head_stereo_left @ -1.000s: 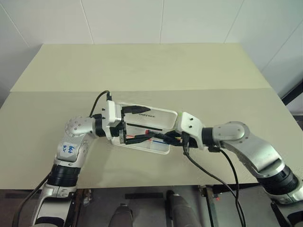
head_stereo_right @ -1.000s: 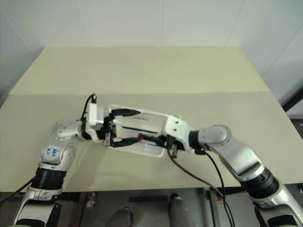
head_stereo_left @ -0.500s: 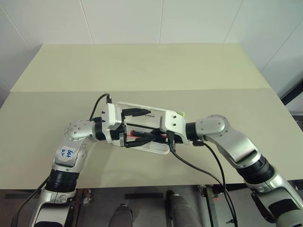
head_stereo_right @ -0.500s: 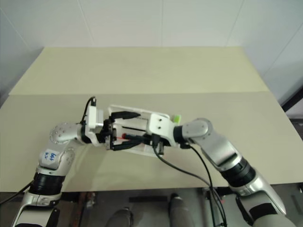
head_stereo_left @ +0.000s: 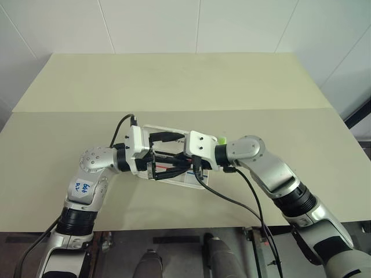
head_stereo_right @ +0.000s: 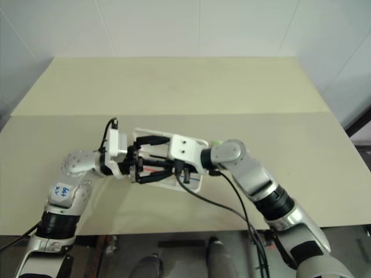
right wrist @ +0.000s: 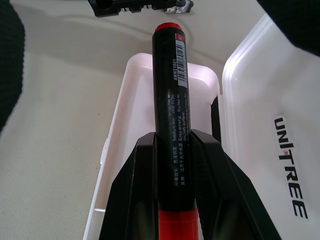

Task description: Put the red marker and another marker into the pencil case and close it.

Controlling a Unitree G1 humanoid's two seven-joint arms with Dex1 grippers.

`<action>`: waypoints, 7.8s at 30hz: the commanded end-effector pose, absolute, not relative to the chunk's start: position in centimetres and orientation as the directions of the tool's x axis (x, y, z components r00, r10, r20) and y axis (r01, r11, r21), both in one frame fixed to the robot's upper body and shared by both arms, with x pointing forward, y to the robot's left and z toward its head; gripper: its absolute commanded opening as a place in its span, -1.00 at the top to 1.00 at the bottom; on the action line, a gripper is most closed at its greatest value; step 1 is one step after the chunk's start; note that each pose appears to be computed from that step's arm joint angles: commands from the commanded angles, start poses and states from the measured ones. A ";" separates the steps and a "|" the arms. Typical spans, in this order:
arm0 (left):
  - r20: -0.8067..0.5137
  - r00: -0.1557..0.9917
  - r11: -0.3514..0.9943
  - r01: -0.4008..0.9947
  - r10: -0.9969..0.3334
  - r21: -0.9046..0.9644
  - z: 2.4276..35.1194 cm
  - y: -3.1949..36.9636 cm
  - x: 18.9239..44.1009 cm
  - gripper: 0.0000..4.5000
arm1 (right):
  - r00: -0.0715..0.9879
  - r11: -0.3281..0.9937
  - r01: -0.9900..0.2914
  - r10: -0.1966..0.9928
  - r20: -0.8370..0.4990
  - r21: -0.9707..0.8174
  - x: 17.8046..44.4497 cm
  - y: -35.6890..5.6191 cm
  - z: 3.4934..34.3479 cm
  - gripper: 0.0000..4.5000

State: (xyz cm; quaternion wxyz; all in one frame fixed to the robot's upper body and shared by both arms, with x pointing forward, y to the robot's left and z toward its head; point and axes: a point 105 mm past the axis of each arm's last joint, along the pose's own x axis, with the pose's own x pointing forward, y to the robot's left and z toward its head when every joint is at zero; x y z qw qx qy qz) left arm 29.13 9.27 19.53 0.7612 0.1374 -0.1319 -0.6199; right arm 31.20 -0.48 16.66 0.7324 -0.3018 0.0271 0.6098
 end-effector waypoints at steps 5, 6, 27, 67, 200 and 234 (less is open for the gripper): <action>0.056 0.177 0.184 0.890 -0.983 0.416 20.7 9.0 28.6 -1.00 | 0.248 0.042 -0.887 0.883 -0.399 -0.459 31.3 0.3 17.3 0.75; 0.057 0.177 0.184 0.890 -0.983 0.416 20.7 9.0 28.5 -1.00 | 0.248 0.042 -0.887 0.883 -0.399 -0.460 31.3 0.3 17.3 0.75; 0.064 0.171 0.182 0.891 -0.983 0.417 20.8 8.7 28.6 -1.00 | 0.232 0.028 -0.888 0.889 -0.394 -0.459 30.7 0.0 17.8 -0.66; 0.099 0.021 0.058 0.922 -0.995 0.383 20.3 5.7 28.0 -1.00 | 0.666 0.565 -0.746 0.619 -0.416 -0.354 29.6 -13.9 19.2 -0.66; 0.102 0.044 0.081 0.913 -0.994 0.401 20.2 5.6 29.3 -1.00 | 0.983 0.937 -0.038 -0.027 -0.181 -0.348 37.9 -22.5 20.6 0.52; -0.026 0.099 0.083 0.928 -0.995 0.364 19.7 14.6 28.0 -1.00 | 0.615 0.595 -0.786 0.725 -0.309 -0.169 27.5 -12.6 22.7 0.52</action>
